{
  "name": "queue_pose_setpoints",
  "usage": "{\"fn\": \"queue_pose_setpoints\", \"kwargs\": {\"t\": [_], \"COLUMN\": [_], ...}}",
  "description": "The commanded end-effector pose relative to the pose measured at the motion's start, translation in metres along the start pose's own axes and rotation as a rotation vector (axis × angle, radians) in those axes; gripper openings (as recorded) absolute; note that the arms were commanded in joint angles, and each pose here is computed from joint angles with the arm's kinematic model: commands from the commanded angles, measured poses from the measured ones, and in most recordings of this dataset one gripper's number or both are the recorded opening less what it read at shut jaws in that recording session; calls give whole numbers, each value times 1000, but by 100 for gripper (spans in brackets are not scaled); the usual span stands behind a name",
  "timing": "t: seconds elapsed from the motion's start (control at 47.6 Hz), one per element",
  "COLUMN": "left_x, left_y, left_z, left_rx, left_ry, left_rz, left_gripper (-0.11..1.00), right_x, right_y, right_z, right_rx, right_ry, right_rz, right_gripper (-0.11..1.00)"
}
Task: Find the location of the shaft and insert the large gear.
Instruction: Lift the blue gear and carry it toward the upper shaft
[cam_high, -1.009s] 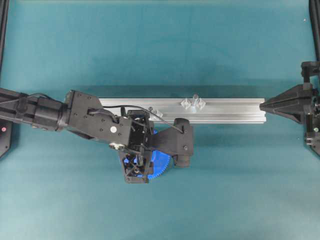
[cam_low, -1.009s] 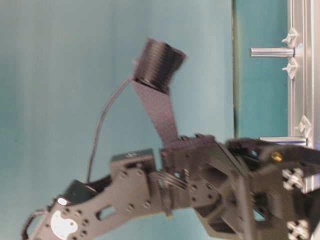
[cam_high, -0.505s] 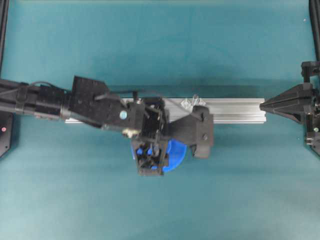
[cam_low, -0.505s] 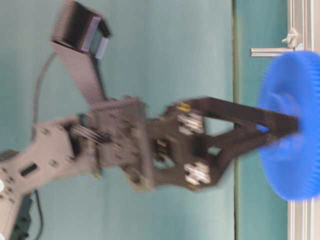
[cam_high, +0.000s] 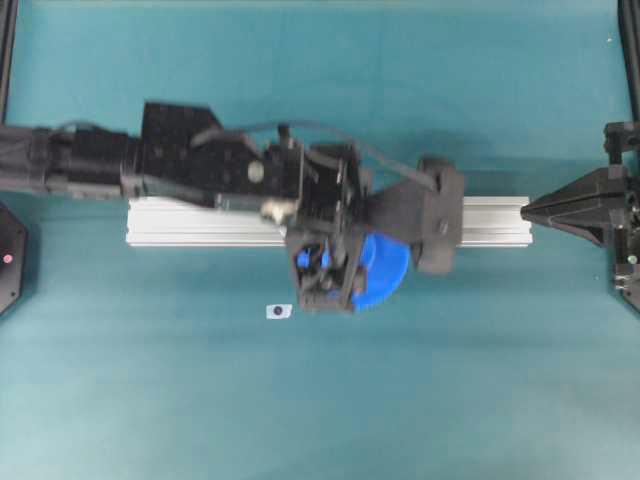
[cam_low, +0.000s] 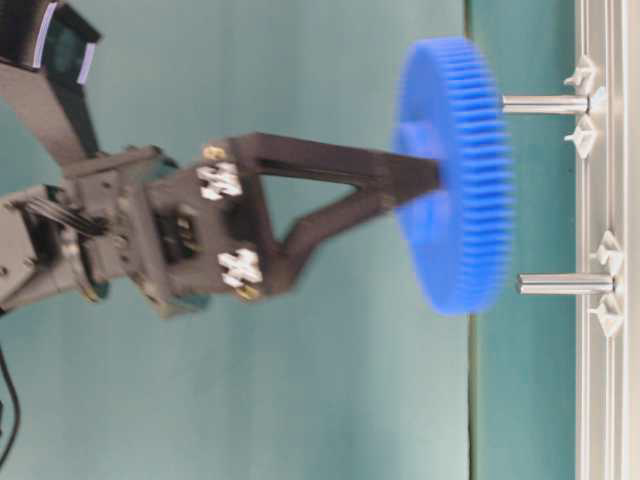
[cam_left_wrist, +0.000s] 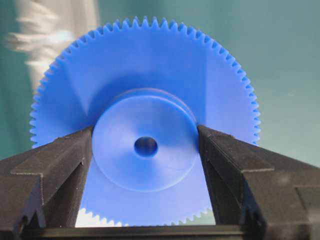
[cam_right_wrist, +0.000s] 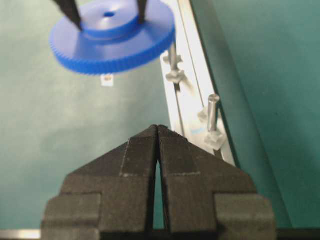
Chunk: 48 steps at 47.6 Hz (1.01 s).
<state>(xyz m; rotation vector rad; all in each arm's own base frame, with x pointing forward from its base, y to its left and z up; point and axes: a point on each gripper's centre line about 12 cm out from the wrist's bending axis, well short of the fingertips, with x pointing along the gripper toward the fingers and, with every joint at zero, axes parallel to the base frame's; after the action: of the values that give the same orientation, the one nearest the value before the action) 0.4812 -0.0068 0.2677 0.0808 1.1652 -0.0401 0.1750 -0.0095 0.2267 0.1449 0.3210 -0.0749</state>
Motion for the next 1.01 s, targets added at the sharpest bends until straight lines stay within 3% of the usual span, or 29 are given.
{"fn": "queue_pose_setpoints", "kwargs": {"t": [0.0, 0.421, 0.694, 0.988], "left_x": [-21, -13, -4, 4], "left_y": [7, 30, 37, 57], "left_z": [12, 32, 39, 49], "left_rx": [7, 33, 75, 56], "left_ry": [-50, -37, -9, -9], "left_rz": [12, 30, 31, 46], "left_gripper": [70, 70, 70, 70], "right_x": [0, -2, -3, -4], "right_y": [0, 0, 0, 0], "right_z": [3, 2, 2, 2], "right_rx": [11, 11, 11, 11], "right_ry": [-11, -17, -12, -12], "right_rz": [0, 1, 1, 1], "right_gripper": [1, 1, 1, 1]}}
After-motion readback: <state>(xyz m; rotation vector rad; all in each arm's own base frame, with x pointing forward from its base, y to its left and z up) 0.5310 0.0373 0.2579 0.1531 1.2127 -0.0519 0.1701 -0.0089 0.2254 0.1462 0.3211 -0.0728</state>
